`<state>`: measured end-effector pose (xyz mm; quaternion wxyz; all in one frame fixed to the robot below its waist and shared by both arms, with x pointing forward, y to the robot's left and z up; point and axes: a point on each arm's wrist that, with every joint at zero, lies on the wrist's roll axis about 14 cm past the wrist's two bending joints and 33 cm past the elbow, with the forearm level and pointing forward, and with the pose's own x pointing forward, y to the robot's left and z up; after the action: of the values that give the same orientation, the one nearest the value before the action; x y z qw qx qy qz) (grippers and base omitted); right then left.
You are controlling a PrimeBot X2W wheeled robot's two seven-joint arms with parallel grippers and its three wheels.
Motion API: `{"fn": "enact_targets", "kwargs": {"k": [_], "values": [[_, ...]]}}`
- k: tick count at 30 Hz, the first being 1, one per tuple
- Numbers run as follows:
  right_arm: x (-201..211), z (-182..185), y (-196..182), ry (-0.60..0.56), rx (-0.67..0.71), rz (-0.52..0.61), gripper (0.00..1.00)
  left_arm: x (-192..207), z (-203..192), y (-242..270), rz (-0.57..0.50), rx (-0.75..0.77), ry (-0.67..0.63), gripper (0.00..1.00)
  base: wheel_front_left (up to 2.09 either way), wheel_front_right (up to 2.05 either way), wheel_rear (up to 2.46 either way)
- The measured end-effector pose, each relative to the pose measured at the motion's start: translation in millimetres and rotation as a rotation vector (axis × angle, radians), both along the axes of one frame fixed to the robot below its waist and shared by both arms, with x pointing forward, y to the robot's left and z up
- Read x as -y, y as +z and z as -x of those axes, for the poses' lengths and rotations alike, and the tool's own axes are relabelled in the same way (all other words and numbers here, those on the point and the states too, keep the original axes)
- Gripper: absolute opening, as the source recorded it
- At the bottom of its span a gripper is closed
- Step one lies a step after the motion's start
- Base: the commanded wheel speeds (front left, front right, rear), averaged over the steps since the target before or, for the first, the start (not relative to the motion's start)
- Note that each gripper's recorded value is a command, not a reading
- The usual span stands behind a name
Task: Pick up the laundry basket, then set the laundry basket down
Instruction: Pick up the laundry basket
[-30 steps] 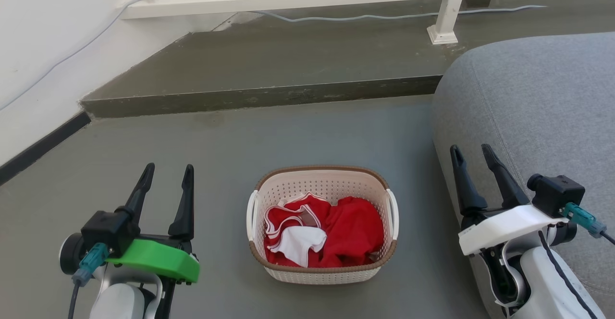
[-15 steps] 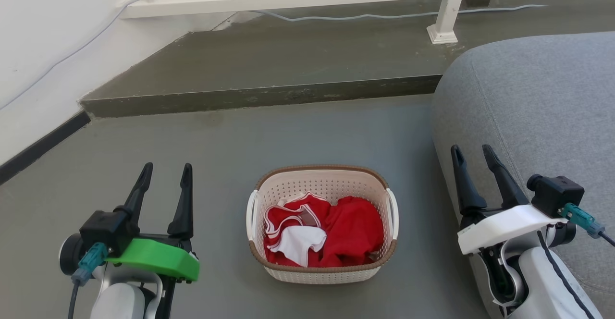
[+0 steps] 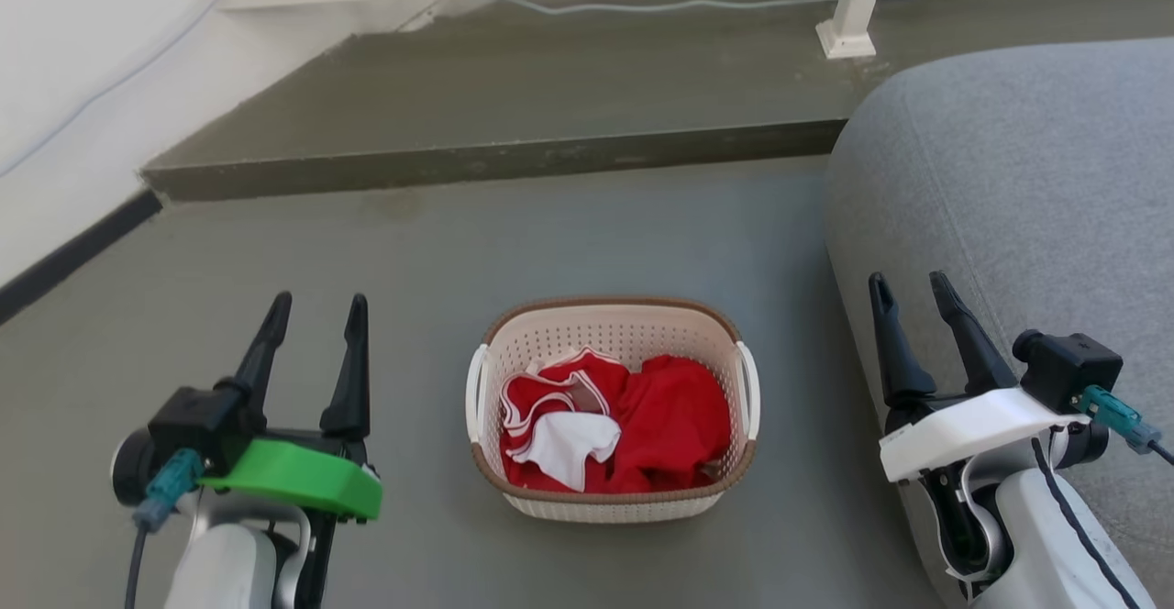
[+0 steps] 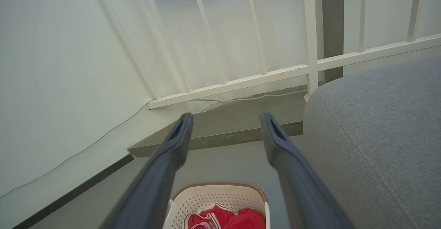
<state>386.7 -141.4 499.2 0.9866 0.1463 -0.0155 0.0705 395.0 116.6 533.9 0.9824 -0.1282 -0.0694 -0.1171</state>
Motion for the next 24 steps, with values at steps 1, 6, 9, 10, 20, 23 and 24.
{"fn": "enact_targets", "kwargs": {"k": [1, 6, 9, 10, 20, 23, 24], "values": [[0.0, -0.9, -2.5, 0.000, -0.006, 0.004, 1.00, 0.4, -3.0, 1.1, 0.001, 0.004, -0.001, 1.00, 0.00, 0.00, 0.00], [0.9, -12.3, -8.5, -0.003, -0.021, 0.006, 1.00, 4.2, -17.2, -0.7, 0.004, 0.003, -0.011, 1.00, 0.00, 0.00, 0.00], [2.5, -21.3, -12.1, -0.009, -0.028, 0.007, 1.00, 6.3, -25.9, -7.3, 0.006, -0.012, -0.016, 1.00, 0.00, 0.00, 0.00], [3.2, -24.3, -13.7, -0.011, -0.031, 0.011, 1.00, 6.6, -29.5, -8.8, 0.007, -0.015, -0.017, 1.00, 0.00, 0.00, 0.00], [7.5, -53.1, -49.5, -0.032, -0.117, 0.016, 1.00, 12.5, -66.0, -41.6, 0.019, -0.087, -0.035, 1.00, 0.00, 0.00, 0.00], [8.5, -60.2, -64.2, -0.039, -0.154, 0.016, 1.00, 17.2, -75.9, -52.3, 0.014, -0.107, -0.054, 1.00, 0.00, 0.00, 0.00], [8.9, -62.5, -69.2, -0.040, -0.166, 0.017, 1.00, 18.0, -79.4, -56.5, 0.013, -0.115, -0.059, 1.00, 0.00, 0.00, 0.00]]}}
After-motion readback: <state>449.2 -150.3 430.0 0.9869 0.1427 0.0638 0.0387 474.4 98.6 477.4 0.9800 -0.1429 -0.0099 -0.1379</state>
